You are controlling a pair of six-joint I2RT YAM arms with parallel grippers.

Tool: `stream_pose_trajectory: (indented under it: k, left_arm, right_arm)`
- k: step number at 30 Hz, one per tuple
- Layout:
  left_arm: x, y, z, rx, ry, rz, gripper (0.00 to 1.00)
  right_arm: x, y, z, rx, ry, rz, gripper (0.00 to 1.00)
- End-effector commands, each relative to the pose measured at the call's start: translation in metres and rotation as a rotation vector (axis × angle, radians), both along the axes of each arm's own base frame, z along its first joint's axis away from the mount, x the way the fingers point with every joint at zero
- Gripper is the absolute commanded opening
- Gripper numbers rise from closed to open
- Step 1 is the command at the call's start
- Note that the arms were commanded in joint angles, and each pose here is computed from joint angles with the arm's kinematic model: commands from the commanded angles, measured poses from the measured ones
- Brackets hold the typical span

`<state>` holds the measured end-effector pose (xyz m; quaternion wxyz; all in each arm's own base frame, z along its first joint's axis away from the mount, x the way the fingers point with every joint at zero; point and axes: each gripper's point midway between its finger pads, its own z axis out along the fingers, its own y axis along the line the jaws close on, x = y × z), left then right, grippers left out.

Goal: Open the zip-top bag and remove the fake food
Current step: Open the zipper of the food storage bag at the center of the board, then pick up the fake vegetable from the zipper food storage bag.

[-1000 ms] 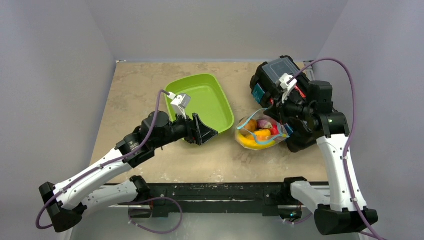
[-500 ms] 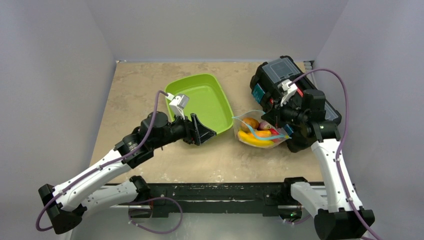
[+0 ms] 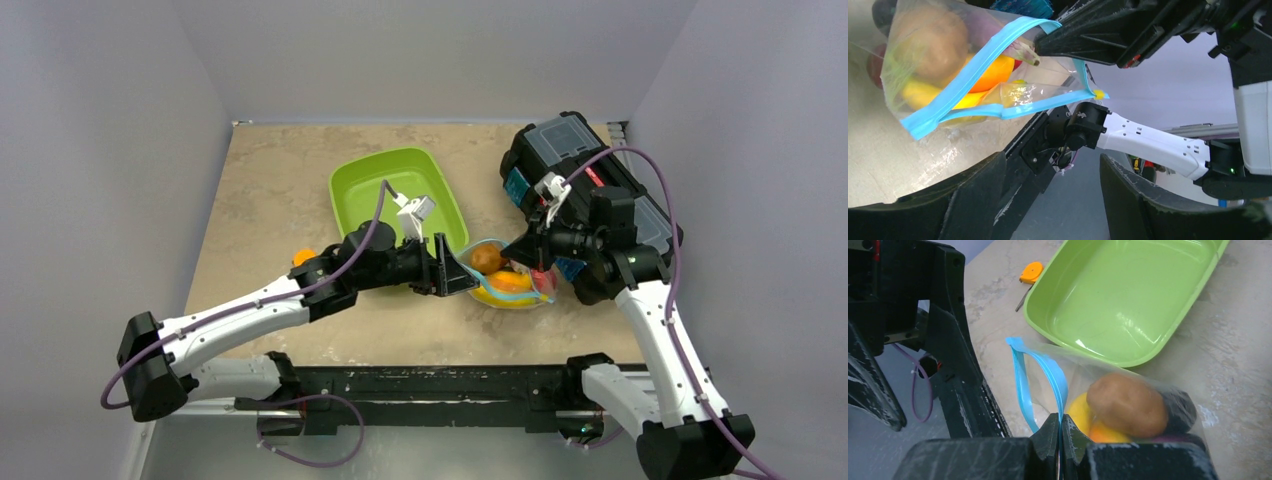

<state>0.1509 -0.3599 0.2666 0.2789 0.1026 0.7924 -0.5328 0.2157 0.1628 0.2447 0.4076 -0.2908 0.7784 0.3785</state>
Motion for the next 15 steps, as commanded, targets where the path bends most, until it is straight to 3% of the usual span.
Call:
stream_pose_trajectory:
  k: [1,4,6,11,15]
  left_arm:
    - [0.009,-0.017,0.048,-0.057,-0.021,0.081,0.63]
    - [0.012,-0.019,0.041,0.042,0.016,0.123,0.51]
    - [0.011,-0.020,0.039,0.105,0.009,0.153,0.50]
    - [0.014,-0.032,0.036,0.107,0.003,0.183,0.39]
    - [0.025,-0.045,0.029,0.120,-0.029,0.189,0.38]
  right_arm:
    - [-0.006,0.010,0.012,0.028,-0.061,0.066,0.00]
    - [-0.003,0.010,0.009,0.033,-0.050,0.046,0.00]
    - [-0.001,0.012,0.009,0.046,-0.052,0.038,0.00]
    - [0.003,0.016,0.011,0.071,-0.056,0.033,0.00]
    - [0.003,0.018,0.008,0.082,-0.049,0.037,0.00]
